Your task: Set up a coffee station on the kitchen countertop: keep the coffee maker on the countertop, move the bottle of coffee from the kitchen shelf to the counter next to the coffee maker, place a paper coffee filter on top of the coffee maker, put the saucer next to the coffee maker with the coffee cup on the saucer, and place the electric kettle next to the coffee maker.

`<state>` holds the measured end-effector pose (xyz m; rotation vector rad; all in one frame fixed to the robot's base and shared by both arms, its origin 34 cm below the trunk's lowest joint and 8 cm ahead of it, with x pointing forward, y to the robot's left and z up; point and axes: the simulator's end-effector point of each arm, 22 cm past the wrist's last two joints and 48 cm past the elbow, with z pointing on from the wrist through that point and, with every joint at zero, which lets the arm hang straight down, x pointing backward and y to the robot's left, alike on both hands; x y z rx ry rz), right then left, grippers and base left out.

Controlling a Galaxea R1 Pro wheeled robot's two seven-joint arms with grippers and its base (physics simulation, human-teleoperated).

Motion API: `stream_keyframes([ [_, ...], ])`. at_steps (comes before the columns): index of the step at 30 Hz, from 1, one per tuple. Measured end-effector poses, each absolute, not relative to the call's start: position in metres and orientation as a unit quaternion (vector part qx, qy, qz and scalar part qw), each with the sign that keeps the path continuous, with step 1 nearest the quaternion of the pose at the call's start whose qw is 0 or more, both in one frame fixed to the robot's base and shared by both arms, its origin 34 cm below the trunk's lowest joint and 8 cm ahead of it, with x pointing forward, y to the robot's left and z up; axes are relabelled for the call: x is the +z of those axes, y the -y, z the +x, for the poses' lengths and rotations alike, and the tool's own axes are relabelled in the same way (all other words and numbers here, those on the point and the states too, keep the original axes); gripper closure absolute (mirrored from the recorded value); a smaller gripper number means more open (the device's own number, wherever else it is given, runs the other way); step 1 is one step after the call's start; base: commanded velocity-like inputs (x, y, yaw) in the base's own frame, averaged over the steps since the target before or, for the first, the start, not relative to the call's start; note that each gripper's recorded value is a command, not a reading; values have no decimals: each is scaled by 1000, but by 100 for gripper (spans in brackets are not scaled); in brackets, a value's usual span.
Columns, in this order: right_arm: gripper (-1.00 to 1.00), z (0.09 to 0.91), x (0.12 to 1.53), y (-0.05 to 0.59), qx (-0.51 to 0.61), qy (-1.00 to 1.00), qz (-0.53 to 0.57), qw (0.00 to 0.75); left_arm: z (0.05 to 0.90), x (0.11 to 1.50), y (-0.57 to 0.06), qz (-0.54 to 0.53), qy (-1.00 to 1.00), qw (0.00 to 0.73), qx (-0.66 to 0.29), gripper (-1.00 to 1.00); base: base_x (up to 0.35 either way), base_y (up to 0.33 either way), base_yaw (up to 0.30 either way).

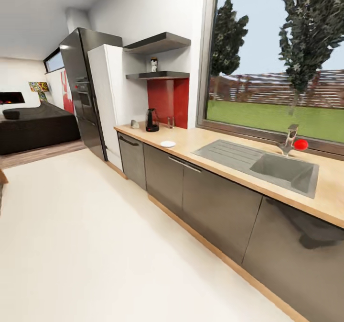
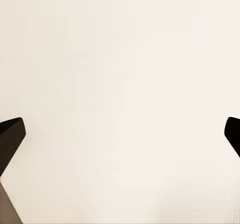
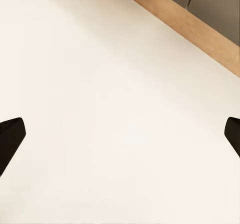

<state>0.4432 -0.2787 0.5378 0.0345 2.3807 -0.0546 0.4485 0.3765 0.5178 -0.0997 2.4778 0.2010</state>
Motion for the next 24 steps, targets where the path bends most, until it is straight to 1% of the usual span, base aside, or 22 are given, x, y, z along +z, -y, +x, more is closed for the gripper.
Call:
stream_keyframes([
  [7,-100,443,538,279,-21,-928,14,371,448,518,-377,-38,-943,321,77,-100,339,4,275],
  [14,-100,443,538,279,-21,-928,14,371,449,518,-377,-38,-943,321,77,-100,339,66,255],
  [24,-100,443,538,279,-21,-928,9,371,449,518,-377,-38,-943,321,77,-100,339,44,22],
])
